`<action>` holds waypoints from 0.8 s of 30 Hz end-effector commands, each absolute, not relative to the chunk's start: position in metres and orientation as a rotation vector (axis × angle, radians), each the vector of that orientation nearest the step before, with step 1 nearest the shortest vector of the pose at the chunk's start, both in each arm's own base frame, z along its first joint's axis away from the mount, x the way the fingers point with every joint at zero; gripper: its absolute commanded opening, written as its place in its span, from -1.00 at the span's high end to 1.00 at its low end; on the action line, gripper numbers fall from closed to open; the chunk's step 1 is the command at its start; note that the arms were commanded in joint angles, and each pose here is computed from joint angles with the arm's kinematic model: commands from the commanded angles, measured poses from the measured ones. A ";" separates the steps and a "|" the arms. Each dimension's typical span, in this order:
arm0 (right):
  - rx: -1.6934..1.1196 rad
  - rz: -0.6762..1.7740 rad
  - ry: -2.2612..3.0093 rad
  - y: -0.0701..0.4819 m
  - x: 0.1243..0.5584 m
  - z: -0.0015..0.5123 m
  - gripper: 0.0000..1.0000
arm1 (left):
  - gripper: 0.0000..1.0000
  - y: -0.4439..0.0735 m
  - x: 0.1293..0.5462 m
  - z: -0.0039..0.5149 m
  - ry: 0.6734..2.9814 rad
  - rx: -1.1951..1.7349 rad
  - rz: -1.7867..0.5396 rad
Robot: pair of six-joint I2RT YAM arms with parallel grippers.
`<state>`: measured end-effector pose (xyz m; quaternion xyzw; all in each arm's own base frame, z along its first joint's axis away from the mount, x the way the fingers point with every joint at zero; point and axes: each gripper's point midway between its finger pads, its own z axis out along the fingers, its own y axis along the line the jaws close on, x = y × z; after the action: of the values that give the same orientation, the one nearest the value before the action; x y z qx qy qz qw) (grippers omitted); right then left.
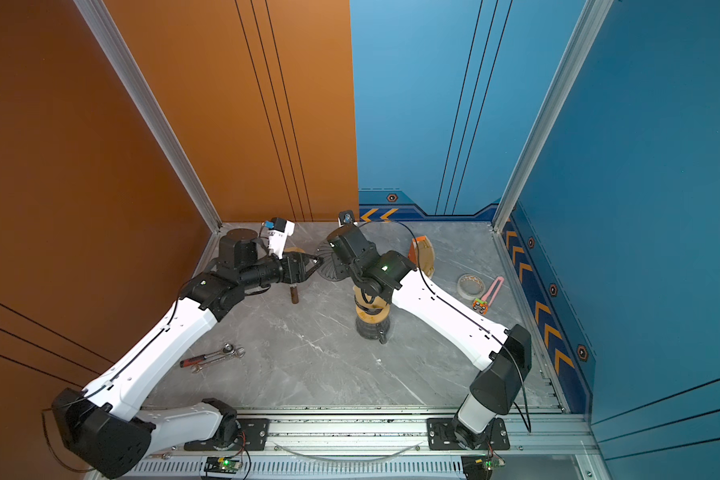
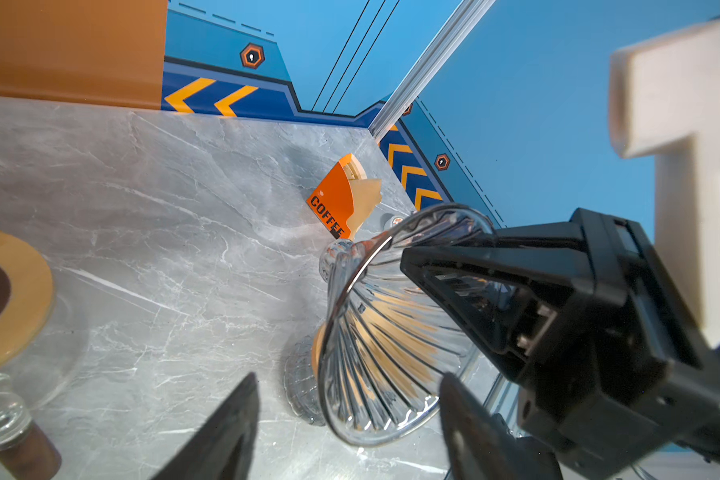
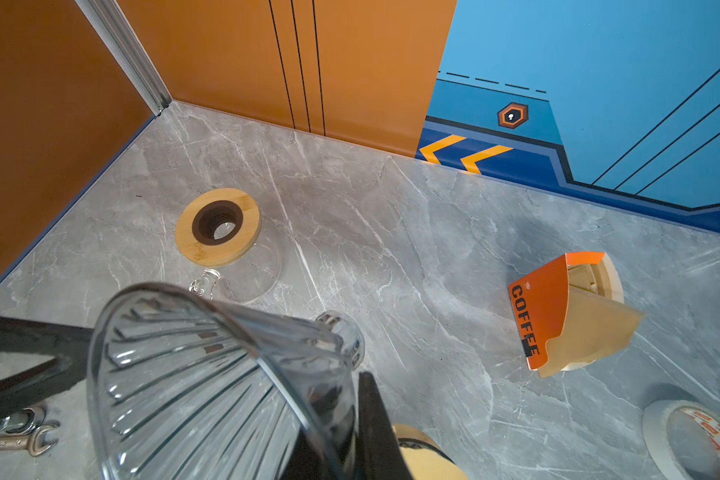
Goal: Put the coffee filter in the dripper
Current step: 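Lift the glass dripper with the right gripper and carry it toward the left gripper, then grasp the glass dripper with the left gripper from the right gripper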
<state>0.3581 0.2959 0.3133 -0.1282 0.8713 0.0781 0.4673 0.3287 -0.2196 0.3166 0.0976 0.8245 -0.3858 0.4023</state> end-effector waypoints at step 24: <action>-0.371 0.411 2.094 0.326 0.333 0.335 0.81 | 0.41 -0.225 0.335 0.304 2.122 0.256 -1.009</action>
<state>0.3407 0.3246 0.3107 -0.1507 0.8708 0.1418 0.4459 0.3344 -0.2239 0.3047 0.0944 0.8312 -0.3912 0.3836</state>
